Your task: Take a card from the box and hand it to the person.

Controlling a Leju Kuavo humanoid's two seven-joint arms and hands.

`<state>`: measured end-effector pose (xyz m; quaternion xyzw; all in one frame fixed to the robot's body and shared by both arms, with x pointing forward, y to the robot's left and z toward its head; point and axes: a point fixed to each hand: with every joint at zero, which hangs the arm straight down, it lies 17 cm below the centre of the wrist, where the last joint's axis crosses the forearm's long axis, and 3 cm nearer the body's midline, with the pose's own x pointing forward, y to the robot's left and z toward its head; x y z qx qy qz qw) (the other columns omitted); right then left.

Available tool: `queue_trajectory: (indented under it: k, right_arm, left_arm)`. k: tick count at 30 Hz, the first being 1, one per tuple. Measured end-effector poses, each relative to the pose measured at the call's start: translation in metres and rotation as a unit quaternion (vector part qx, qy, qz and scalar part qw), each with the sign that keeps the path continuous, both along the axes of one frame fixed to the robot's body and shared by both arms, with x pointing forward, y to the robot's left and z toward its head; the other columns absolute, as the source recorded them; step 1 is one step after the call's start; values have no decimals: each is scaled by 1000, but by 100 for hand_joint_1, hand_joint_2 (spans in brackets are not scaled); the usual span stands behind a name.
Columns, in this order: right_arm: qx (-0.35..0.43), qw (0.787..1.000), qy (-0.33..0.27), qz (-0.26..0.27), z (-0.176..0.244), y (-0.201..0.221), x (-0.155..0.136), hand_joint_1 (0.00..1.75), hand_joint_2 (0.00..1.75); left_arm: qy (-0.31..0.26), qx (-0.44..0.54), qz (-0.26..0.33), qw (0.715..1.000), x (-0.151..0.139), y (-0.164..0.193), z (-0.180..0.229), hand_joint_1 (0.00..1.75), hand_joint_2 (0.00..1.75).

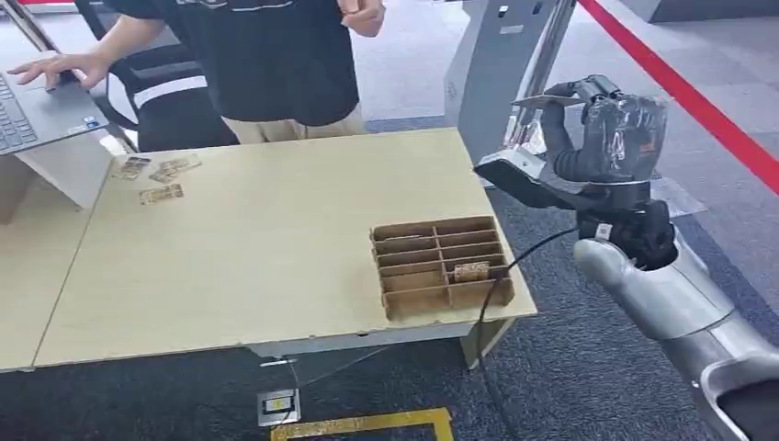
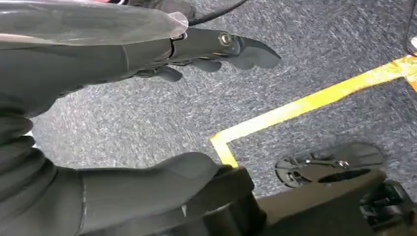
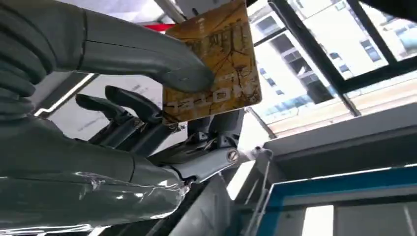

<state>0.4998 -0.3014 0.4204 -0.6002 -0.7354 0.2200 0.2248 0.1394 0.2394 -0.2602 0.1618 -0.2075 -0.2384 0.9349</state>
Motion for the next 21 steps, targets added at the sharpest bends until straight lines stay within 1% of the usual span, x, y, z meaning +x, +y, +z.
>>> queue_trajectory:
  k: [3,8,14,21]
  right_arm:
    - [-6,1000,30,-5,-20,6,22,175,175]
    - [-11,998,56,-12,-40,15,51,175,175]
    - [-10,996,85,-18,-65,21,74,175,175]
    - [-12,993,117,-26,-90,24,88,175,175]
  left_arm:
    - [0,1,0,1000,1,0,0,0,175]
    - [-2,1,-3,1000,4,-1,1,0,175]
    - [-5,1,-11,1000,6,-3,2,0,175]
    - [-3,3,-14,1000,6,-2,1,0,175]
